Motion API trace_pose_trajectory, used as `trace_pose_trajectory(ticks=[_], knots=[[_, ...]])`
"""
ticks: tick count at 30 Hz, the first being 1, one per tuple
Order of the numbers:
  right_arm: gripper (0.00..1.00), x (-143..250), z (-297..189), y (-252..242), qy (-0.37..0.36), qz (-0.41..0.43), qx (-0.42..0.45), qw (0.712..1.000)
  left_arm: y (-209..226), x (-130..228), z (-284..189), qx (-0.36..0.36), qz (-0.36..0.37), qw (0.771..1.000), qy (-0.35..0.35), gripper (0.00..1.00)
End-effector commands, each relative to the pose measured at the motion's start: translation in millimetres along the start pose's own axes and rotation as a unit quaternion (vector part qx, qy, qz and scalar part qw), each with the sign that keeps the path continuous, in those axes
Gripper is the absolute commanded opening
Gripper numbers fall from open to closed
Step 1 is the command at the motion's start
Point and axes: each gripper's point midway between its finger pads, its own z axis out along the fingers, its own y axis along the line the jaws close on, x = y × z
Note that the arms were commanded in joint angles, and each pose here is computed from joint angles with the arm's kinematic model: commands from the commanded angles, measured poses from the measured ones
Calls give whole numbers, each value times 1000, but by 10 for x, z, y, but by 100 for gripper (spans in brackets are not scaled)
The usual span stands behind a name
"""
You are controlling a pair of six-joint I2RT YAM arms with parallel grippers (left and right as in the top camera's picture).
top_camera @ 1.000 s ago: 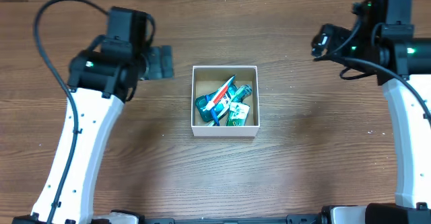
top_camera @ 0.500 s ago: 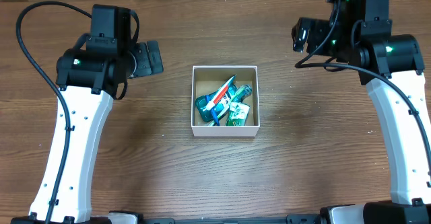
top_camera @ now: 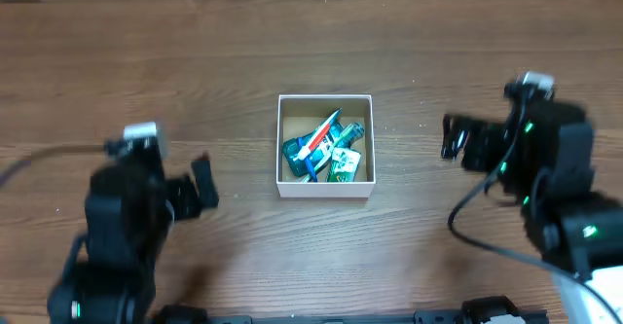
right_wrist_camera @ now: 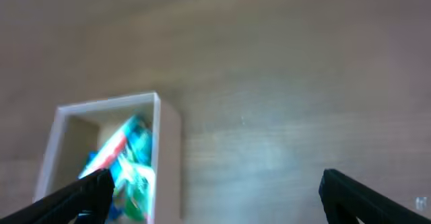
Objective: Pack container
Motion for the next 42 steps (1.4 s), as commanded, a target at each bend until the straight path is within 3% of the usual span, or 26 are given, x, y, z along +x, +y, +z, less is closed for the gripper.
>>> trace_pose_trajectory(ticks=[1,9,16,19,25,34,42], knots=[[100,321,12,-114,7,6,7,1000,160,328,-63,-16,-37,999,-9,100],[100,611,68,-207,66,6,27,997,234,696,95,-33,-28,998,52,100],[100,699,251,-240,106,5,42,993,236,702,95,-33,-28,998,53,100],[100,598,348,-248,92,4,49,995,236,703,95,-33,-28,998,53,100],[100,47,31,-87,-92,-40,-4,995,236,703,95,-34,-28,998,53,100],[100,445,-91,-312,-281,-32,-34,959,236,702,95,-33,-28,998,53,100],[100,493,-27,-331,-373,-75,-40,924,236,703,95,-33,-28,998,53,100]])
